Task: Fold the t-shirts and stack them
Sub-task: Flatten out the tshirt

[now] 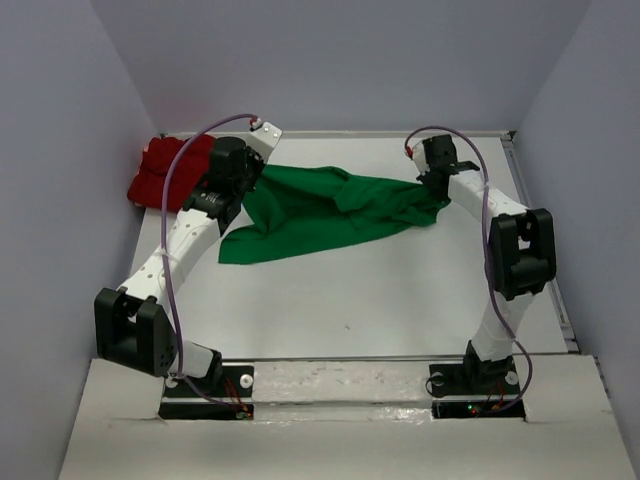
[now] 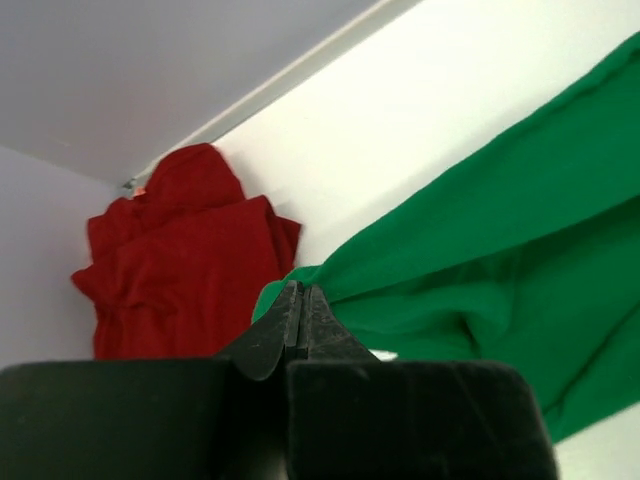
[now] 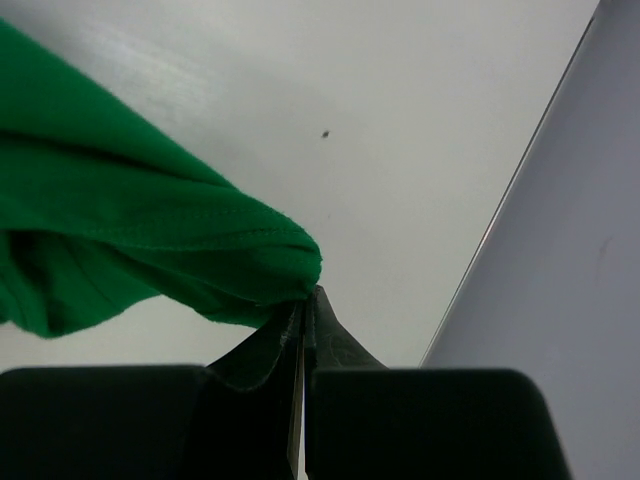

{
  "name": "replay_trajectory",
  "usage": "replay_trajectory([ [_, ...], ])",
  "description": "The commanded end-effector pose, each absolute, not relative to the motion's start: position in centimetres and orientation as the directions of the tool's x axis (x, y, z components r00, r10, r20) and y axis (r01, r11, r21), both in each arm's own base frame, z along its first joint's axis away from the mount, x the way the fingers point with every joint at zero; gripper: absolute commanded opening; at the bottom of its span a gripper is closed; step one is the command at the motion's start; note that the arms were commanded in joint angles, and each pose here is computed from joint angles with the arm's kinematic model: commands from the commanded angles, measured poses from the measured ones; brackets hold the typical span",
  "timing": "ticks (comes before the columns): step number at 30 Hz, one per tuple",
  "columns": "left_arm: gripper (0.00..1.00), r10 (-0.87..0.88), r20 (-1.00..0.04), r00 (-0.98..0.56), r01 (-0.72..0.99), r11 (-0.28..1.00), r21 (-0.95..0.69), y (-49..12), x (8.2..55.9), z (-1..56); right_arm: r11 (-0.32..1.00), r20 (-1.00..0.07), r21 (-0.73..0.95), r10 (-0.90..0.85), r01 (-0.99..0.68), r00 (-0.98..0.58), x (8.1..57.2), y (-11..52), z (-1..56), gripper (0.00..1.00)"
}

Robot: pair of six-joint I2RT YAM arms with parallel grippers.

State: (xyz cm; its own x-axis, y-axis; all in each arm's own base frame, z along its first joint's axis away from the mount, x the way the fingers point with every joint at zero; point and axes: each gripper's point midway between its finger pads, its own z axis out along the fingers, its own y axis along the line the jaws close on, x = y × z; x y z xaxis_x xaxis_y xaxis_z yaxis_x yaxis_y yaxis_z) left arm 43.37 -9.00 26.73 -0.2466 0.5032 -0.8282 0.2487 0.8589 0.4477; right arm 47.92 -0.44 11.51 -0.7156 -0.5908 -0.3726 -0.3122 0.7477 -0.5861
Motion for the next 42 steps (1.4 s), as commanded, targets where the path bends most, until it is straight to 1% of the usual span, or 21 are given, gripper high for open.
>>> replay_trajectory([
  [1,0.0,0.488,-0.84,-0.237,0.397,0.838,0.375,-11.2,41.6,26.1,0.758,-0.367,-0.551,-0.596,-0.349,-0.714,44.5,-0.8,13.4,0.0],
  [3,0.0,0.491,-0.836,-0.246,0.517,0.796,0.315,-13.3,41.0,25.1,0.765,-0.356,-0.523,-0.597,-0.375,-0.719,43.2,-0.6,13.4,0.0],
  [4,0.04,0.506,-0.814,-0.286,0.57,0.773,0.28,-13.8,39.9,23.8,0.768,-0.352,-0.518,-0.593,-0.377,-0.724,42.9,-0.6,13.3,0.0],
  [6,0.28,0.511,-0.817,-0.269,0.688,0.695,0.209,-16.0,38.3,23.3,0.764,-0.346,-0.525,-0.594,-0.375,-0.726,42.7,-0.8,13.4,0.0],
  [9,0.22,0.504,-0.833,-0.229,0.808,0.576,0.126,-18.2,35.3,23.6,0.754,-0.328,-0.539,-0.598,-0.375,-0.732,43.0,-1.1,13.2,0.0],
  [11,0.13,0.507,-0.833,-0.22,0.893,0.449,0.038,-19.6,32.2,24.1,0.754,-0.321,-0.537,-0.598,-0.379,-0.734,43.1,-1.0,12.9,0.0],
  [14,0.04,0.565,-0.79,-0.238,0.958,0.272,-0.094,-20.3,28.0,23.7,0.753,-0.316,-0.534,-0.599,-0.384,-0.736,43.5,-1.0,12.5,0.0],
  [15,0.03,0.593,-0.746,-0.303,0.95,0.25,-0.187,-19.8,26.0,22.9,0.757,-0.319,-0.531,-0.594,-0.38,-0.738,43.6,-0.9,12.4,0.0],
  [16,0.02,0.617,-0.745,-0.253,0.967,0.192,-0.169,-19.7,25.6,22.7,0.758,-0.323,-0.53,-0.594,-0.38,-0.736,43.7,-0.8,12.5,0.0],
  [17,0.11,0.623,-0.737,-0.262,0.965,0.181,-0.191,-19.7,25.4,22.4,0.761,-0.322,-0.523,-0.593,-0.384,-0.738,43.7,-0.7,12.3,0.0],
  [19,0.44,0.612,-0.747,-0.26,0.963,0.225,-0.151,-19.6,26.1,22.5,0.771,-0.333,-0.511,-0.585,-0.38,-0.739,43.9,-0.4,12.3,0.0],
  [21,0.47,0.609,-0.752,-0.253,0.949,0.308,-0.07,-19.0,28.1,21.3,0.775,-0.333,-0.504,-0.582,-0.381,-0.742,44.0,-0.3,12.1,0.0],
  [22,0.52,0.614,-0.743,-0.266,0.934,0.355,-0.041,-18.4,28.6,21.0,0.775,-0.329,-0.503,-0.582,-0.383,-0.744,43.9,-0.3,12.0,0.0],
  [25,0.61,0.653,-0.692,-0.309,0.918,0.394,-0.038,-17.2,29.1,17.2,0.769,-0.318,-0.51,-0.584,-0.385,-0.747,43.9,-0.5,11.9,0.0],
  [28,0.59,0.719,-0.608,-0.336,0.913,0.407,-0.022,-15.0,29.8,14.3,0.768,-0.315,-0.509,-0.586,-0.388,-0.747,43.7,-0.5,11.9,0.0],
  [29,0.54,0.72,-0.586,-0.371,0.893,0.45,-0.012,-13.2,30.7,13.4,0.77,-0.317,-0.506,-0.585,-0.389,-0.747,43.7,-0.5,11.8,0.0],
  [35,0.51,0.694,-0.571,-0.439,0.787,0.603,0.128,-5.9,35.0,12.1,0.781,-0.304,-0.484,-0.573,-0.394,-0.761,43.4,-0.3,10.8,0.0],
  [38,0.46,0.714,-0.565,-0.414,0.781,0.598,0.183,-4.0,36.2,11.4,0.785,-0.296,-0.477,-0.567,-0.396,-0.768,43.5,-0.2,10.4,0.0],
  [39,0.42,0.72,-0.562,-0.407,0.777,0.596,0.201,-3.5,36.5,11.3,0.785,-0.295,-0.478,-0.566,-0.394,-0.77,43.5,-0.2,10.5,0.0],
  [40,0.3,0.734,-0.555,-0.392,0.782,0.583,0.218,-2.7,37.0,10.9,0.789,-0.294,-0.473,-0.561,-0.392,-0.774,43.6,-0.2,10.4,0.0],
  [42,0.24,0.741,-0.551,-0.384,0.79,0.573,0.22,-2.1,37.4,10.6,0.792,-0.288,-0.467,-0.556,-0.393,-0.779,43.6,-0.1,10.3,0.0],
])
